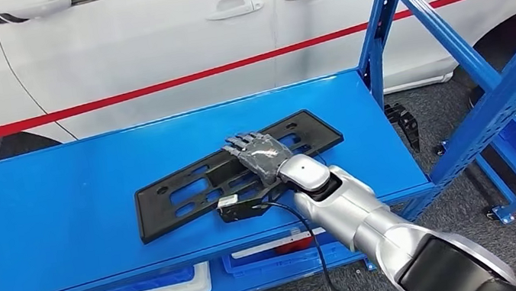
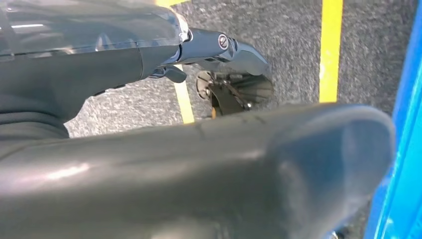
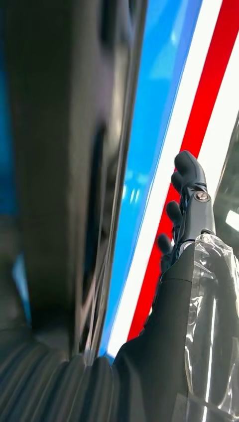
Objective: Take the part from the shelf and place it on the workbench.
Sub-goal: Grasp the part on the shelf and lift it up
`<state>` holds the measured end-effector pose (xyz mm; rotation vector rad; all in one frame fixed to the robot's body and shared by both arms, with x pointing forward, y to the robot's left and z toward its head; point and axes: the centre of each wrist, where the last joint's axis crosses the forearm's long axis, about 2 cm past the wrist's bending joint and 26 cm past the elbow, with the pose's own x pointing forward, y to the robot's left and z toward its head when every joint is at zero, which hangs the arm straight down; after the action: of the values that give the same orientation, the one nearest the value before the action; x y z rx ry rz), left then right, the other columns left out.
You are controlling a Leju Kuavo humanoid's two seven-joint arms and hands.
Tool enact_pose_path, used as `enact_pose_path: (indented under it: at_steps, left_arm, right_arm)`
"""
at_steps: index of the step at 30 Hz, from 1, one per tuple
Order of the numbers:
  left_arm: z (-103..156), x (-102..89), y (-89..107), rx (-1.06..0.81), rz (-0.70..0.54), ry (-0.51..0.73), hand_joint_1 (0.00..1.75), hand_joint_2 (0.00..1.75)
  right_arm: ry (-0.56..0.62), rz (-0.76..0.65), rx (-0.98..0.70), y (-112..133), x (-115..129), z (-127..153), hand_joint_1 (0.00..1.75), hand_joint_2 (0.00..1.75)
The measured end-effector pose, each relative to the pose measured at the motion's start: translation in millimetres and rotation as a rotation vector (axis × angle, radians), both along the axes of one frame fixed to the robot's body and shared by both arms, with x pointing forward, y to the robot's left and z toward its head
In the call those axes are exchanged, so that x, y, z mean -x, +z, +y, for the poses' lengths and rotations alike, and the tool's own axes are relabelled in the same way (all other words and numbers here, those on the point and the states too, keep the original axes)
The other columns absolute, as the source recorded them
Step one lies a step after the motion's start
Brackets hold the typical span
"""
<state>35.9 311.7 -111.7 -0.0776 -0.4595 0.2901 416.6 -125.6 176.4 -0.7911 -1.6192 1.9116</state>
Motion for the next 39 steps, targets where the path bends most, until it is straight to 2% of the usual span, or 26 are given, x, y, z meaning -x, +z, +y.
enact_pose_path:
  at_steps: [2,8,26,32,39]
  left_arm:
    - [-0.2,0.2,0.0,0.000,-0.007,-0.001,0.00,0.00]
    - [-0.5,0.4,0.0,0.007,-0.042,-0.001,0.00,0.00]
    - [2.1,3.2,-0.3,-0.046,-0.055,-0.038,0.00,0.00]
    - [2.6,3.7,-0.3,-0.052,-0.056,-0.038,0.00,0.00]
    - [1.6,3.5,-0.2,-0.014,-0.089,-0.006,0.00,0.00]
  right_arm:
    - [0.010,-0.010,0.007,0.5,0.8,4.3,1.54,1.75]
    - [0.011,-0.023,0.030,-5.6,3.8,7.3,1.60,1.75]
    - [-0.009,-0.040,0.011,-5.5,2.4,8.7,1.61,1.75]
    - [0.007,-0.067,-0.119,-0.6,1.7,7.9,1.61,1.75]
    - [0.075,-0.168,-0.448,25.3,9.2,8.8,1.61,1.75]
